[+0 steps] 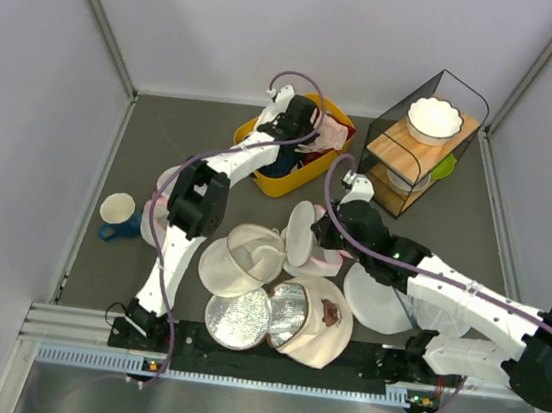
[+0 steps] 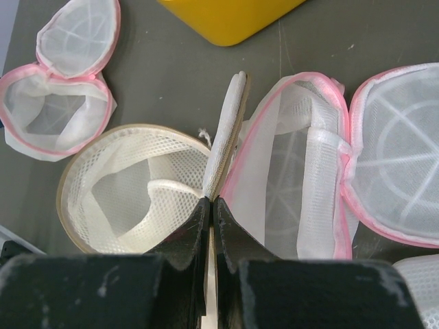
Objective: Unzip the laundry bag and remove the bra
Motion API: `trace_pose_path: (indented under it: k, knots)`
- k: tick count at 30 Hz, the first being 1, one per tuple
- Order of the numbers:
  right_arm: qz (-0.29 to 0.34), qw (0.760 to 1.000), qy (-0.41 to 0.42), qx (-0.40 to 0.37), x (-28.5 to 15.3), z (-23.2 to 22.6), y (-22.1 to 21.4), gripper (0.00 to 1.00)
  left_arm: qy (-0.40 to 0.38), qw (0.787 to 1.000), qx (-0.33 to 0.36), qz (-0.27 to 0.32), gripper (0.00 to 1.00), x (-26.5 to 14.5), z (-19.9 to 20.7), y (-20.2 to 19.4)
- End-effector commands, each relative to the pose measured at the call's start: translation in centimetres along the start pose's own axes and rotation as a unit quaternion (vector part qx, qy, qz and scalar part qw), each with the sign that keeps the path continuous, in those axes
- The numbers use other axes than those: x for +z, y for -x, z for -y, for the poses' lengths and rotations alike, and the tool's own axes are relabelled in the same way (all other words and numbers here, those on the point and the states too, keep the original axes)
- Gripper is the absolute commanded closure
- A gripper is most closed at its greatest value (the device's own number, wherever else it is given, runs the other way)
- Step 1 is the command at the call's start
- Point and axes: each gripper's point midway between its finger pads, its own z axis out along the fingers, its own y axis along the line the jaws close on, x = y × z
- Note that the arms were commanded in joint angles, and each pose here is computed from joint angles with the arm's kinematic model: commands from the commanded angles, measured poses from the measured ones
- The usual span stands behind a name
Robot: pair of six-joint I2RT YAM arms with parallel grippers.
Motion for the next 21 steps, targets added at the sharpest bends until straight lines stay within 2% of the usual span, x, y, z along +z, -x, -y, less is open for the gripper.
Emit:
trace_pose_path:
  k: [1,5,8,9,11,16,21]
  knots:
    - [0.038,0.999,0.019,0.011,-1.1,-1.1,2.7,1.0,0.017,0.999,0.03,-0.024,1.0,-2.1,-1.2,-0.3]
    - [0.042,0.999,0.021,0.015,-1.5,-0.9,2.7,1.0,-0.022,0.999,0.043,-0.011,0.79,-4.7,1.1,1.9]
    - [0.05,0.998,0.027,0.017,-2.0,-1.0,3.1,1.0,-0.048,0.998,0.05,0.004,0.71,-6.4,2.4,3.2]
    - [0.052,0.998,0.029,0.016,-2.1,-1.1,3.2,1.0,-0.052,0.997,0.053,0.008,0.64,-6.8,2.6,3.5]
    - [0.056,0.998,0.03,0.018,-2.4,-1.0,3.5,1.0,-0.058,0.996,0.061,0.012,0.6,-7.9,3.1,4.3]
    - [0.058,0.997,0.038,0.017,-2.7,-1.3,3.6,1.0,-0.089,0.993,0.078,0.013,0.39,-10.3,4.7,5.6]
    - [0.061,0.997,0.051,0.02,-3.1,-1.7,3.8,1.0,-0.131,0.988,0.083,0.012,0.29,-12.9,6.7,6.7]
